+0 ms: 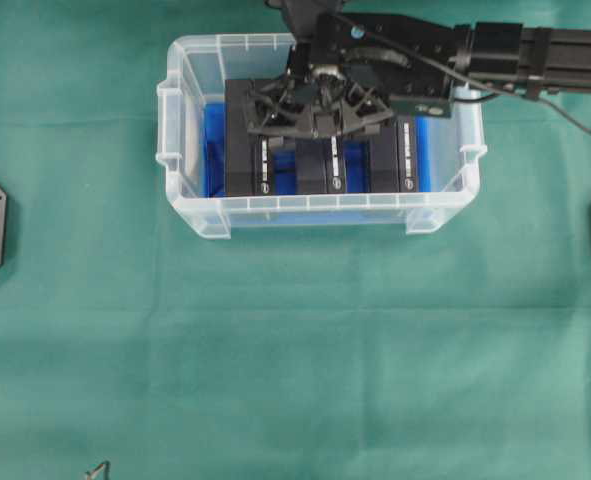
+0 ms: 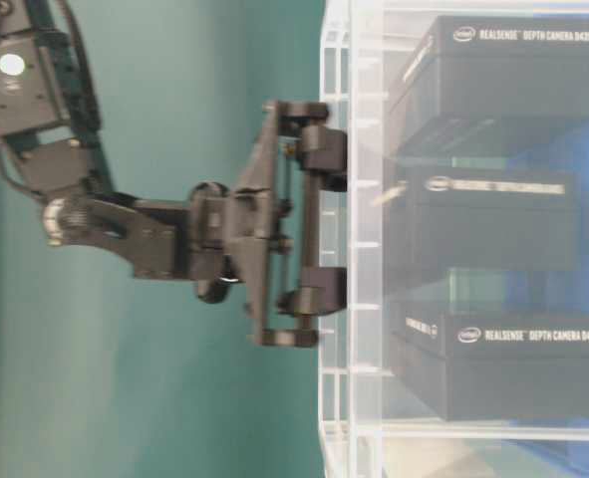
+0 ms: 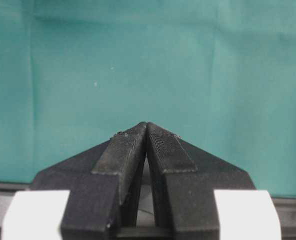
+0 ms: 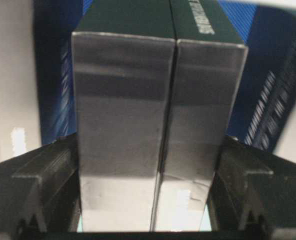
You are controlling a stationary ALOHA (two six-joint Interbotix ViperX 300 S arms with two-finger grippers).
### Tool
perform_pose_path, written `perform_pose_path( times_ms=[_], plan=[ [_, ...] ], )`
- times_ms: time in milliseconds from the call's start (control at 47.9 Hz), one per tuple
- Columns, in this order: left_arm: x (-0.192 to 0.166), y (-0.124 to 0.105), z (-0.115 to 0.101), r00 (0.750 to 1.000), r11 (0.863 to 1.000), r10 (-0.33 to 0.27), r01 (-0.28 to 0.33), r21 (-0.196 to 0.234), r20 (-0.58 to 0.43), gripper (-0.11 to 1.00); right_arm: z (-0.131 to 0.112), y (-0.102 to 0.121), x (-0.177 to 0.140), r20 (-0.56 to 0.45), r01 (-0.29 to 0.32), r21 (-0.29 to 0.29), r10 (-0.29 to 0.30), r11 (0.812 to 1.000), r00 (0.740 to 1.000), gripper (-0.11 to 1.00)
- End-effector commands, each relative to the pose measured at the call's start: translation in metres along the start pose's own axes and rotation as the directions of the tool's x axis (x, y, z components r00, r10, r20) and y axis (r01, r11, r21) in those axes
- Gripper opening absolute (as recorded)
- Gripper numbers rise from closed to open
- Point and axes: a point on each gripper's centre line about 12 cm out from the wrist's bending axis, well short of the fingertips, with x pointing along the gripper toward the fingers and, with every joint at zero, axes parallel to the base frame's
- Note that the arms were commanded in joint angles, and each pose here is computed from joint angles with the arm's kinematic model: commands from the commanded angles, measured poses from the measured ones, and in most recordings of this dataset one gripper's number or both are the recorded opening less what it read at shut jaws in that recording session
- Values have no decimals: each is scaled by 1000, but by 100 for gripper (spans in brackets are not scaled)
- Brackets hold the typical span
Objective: Take the box out of the case with the right arm.
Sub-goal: 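Close the right gripper on the middle box and lift it up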
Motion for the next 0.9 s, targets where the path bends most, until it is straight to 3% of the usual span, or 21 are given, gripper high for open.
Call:
perform_pose_path(
  times_ms=[0,209,460,878],
  plan=[
    [-7,0,4,1000,1000,1,-1,0,22,2,1,2,-53,25,-87,-6,87,996,996,65],
    [-7,0,4,1000,1000,1,-1,0,22,2,5,4,-100,60,-119,-10,120,993,991,65],
    [-8,0,5,1000,1000,3,-3,0,23,2,9,-1,-149,93,-106,0,106,994,990,65],
    [-8,0,4,1000,1000,1,-1,-2,23,2,7,-8,-197,90,-123,10,121,992,989,65]
  ],
)
